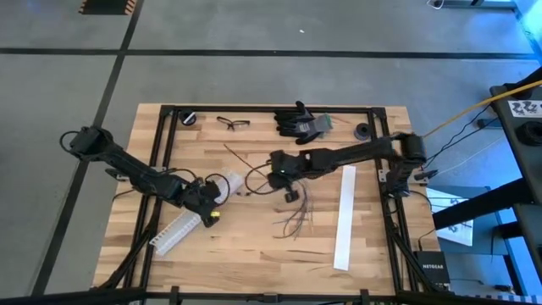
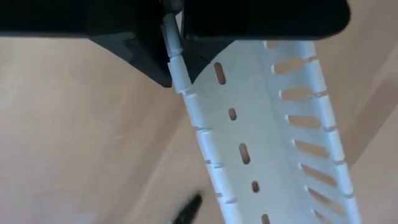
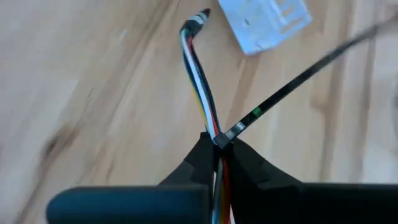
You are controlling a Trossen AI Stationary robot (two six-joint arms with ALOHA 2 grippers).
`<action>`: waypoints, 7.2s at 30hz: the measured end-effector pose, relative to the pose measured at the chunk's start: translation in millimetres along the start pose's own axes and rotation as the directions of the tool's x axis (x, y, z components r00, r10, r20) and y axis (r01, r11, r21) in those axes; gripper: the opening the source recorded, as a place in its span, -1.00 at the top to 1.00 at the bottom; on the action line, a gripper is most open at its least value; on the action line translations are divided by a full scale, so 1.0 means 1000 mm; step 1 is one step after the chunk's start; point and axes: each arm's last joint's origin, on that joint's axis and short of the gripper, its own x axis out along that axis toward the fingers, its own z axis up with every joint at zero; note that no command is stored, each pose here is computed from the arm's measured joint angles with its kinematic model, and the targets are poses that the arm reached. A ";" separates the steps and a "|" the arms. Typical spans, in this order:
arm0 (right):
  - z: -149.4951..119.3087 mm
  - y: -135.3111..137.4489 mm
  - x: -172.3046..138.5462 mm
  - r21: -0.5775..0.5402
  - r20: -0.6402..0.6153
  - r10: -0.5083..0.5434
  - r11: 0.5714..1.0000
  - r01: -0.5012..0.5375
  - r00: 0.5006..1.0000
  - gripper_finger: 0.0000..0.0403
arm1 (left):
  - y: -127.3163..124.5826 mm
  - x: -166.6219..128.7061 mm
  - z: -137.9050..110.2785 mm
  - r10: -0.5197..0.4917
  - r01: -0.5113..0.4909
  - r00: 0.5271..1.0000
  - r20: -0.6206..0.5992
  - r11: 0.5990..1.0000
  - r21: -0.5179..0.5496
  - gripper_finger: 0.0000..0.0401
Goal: Ziptie cables
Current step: Put the cable wire into the cable duct, then adjust the cable duct
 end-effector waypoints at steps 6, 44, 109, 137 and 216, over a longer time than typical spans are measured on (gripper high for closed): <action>0.012 0.003 -0.069 -0.004 0.066 -0.053 0.999 0.054 0.996 0.99 | -0.017 0.014 0.015 -0.122 0.102 0.983 0.136 0.984 0.145 0.95; 0.032 -0.001 -0.054 0.183 0.285 -0.050 0.983 -0.003 0.957 0.99 | -0.012 -0.040 0.059 -0.120 0.059 0.954 0.275 0.974 0.219 0.22; 0.111 0.039 0.139 0.230 0.491 0.049 0.956 -0.184 0.870 0.99 | -0.023 -0.107 -0.031 0.119 -0.050 0.890 -0.440 0.985 0.166 0.96; 0.128 0.027 0.114 0.155 0.341 0.064 0.980 -0.124 0.938 0.09 | -0.023 -0.105 -0.022 0.178 -0.164 0.973 -0.149 0.982 0.099 0.30; 0.065 0.018 0.079 0.183 0.258 0.064 0.976 -0.114 0.964 0.39 | -0.029 -0.038 -0.020 -0.019 0.037 0.922 -0.387 0.999 0.039 0.30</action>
